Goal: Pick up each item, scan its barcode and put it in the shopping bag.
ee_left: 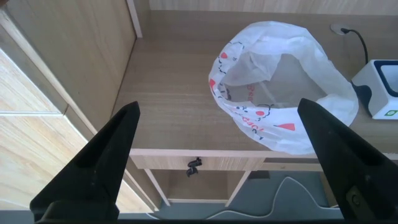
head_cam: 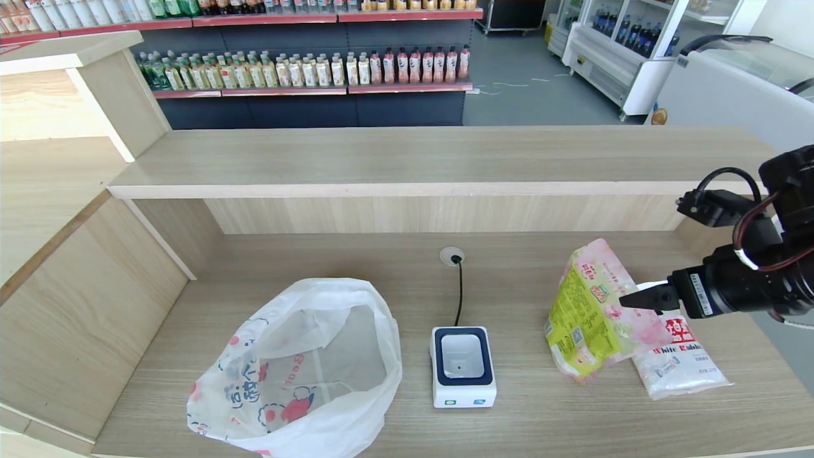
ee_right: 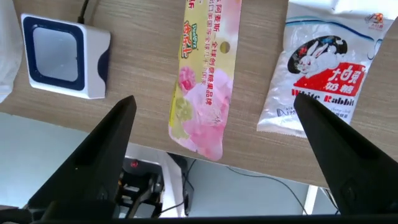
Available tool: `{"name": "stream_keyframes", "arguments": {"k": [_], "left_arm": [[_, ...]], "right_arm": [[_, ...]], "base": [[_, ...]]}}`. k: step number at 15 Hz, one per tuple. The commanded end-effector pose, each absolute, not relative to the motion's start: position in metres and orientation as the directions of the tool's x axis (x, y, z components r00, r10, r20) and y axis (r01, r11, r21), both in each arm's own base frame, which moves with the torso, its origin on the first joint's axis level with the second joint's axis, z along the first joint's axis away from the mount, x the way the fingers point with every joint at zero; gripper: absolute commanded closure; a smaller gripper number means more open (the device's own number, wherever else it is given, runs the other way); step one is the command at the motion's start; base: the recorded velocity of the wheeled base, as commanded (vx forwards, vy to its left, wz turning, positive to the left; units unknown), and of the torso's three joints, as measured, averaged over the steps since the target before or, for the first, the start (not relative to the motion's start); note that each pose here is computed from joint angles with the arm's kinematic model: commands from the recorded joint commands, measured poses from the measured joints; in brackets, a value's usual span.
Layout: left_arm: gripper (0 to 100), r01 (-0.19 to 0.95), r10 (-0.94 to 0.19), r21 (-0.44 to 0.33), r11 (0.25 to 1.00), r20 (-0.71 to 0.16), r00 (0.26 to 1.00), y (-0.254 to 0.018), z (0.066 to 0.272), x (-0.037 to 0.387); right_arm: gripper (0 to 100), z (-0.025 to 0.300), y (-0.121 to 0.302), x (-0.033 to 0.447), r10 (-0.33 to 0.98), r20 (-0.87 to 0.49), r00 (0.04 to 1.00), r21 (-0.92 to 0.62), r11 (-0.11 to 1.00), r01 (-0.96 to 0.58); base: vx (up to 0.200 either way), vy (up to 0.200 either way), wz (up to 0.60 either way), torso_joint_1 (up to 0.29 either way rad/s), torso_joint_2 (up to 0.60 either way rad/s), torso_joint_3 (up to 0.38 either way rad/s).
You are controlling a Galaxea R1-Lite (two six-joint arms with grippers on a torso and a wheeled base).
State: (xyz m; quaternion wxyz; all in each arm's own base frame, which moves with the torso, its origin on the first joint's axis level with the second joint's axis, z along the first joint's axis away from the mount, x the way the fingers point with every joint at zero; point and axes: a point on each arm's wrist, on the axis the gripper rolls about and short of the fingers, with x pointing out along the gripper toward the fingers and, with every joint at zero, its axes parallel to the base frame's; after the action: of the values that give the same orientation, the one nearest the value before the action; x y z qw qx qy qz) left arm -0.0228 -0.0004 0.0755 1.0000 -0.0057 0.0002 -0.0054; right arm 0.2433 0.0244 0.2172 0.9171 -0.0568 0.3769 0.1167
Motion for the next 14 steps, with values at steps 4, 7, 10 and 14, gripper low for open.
{"name": "stream_keyframes", "arguments": {"k": [4,7,10,14], "left_arm": [[0,0.011,-0.011,-0.012,1.000,0.000,1.000,0.000,0.075,-0.023],[0,0.011,-0.011,-0.012,1.000,0.000,1.000,0.000,0.075,-0.023],[0,0.011,-0.011,-0.012,1.000,0.000,1.000,0.000,0.075,-0.023],[0,0.011,-0.011,-0.012,1.000,0.000,1.000,0.000,0.075,-0.023]], "right_arm": [[0,0.188,0.027,0.269,0.166,-0.765,0.622,-0.001,0.966,-0.259],[0,0.173,0.030,0.288,0.173,-0.768,0.617,0.003,0.964,-0.267],[0,0.159,0.032,0.299,0.220,-0.781,0.584,0.046,0.954,-0.297],[0,0.140,0.036,0.317,0.336,-0.756,0.563,0.137,0.921,-0.366]], "base": [[0.000,0.000,0.00,0.000,0.00,0.000],[0.000,0.000,0.00,0.000,0.00,0.000],[0.000,0.000,0.00,0.000,0.00,0.000],[0.000,0.000,0.00,0.000,0.00,0.000]]}}
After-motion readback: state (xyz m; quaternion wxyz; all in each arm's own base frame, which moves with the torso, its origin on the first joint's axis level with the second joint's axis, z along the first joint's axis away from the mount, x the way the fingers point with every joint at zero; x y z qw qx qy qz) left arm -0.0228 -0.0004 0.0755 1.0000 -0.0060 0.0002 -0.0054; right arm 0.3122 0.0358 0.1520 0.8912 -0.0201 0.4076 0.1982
